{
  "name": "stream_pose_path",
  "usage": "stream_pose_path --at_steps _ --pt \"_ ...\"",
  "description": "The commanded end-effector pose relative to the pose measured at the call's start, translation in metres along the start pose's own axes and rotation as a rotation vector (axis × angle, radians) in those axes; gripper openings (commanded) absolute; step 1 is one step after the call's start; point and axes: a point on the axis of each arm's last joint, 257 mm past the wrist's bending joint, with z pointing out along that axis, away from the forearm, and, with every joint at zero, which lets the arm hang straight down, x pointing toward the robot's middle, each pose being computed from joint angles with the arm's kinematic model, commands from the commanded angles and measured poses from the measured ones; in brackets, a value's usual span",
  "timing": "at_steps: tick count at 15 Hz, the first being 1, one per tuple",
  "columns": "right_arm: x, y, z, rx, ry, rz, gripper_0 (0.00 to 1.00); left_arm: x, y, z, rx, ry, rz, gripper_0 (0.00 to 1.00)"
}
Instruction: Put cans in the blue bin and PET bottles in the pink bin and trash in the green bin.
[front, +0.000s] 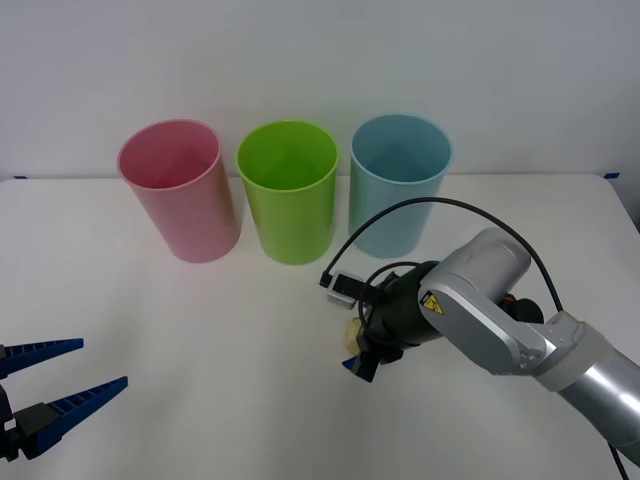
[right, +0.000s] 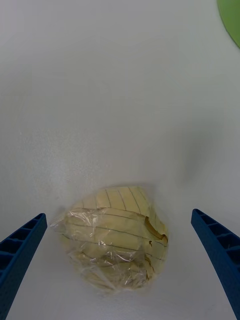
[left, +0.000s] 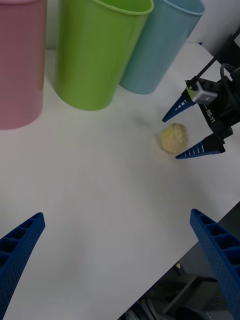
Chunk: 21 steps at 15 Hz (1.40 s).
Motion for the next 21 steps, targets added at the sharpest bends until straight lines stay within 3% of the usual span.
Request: stream_pose_path --at_steps 1,9,10,11,12,21 --pt "0.001 0.002 0.002 0.001 0.004 -0.005 1.00 0.000 0.000 0.000 0.000 0.000 0.000 1.00" --pt "0.001 0.002 0.011 0.000 0.002 0.008 1.00 0.000 0.000 0.000 0.000 0.000 0.000 1.00" --pt "0.001 0.001 0.011 0.002 0.003 0.004 0.83 0.000 0.000 0.000 0.000 0.000 0.000 1.00" --pt "0.001 0.001 0.011 0.003 0.004 0.003 0.24 0.000 0.000 0.000 0.000 0.000 0.000 1.00" --pt "0.002 0.001 0.011 0.004 0.006 0.003 0.02 0.000 0.000 0.000 0.000 0.000 0.000 1.00" --pt "0.001 0.000 0.012 0.013 0.008 -0.005 0.00 0.000 0.000 0.000 0.000 0.000 0.000 1.00"
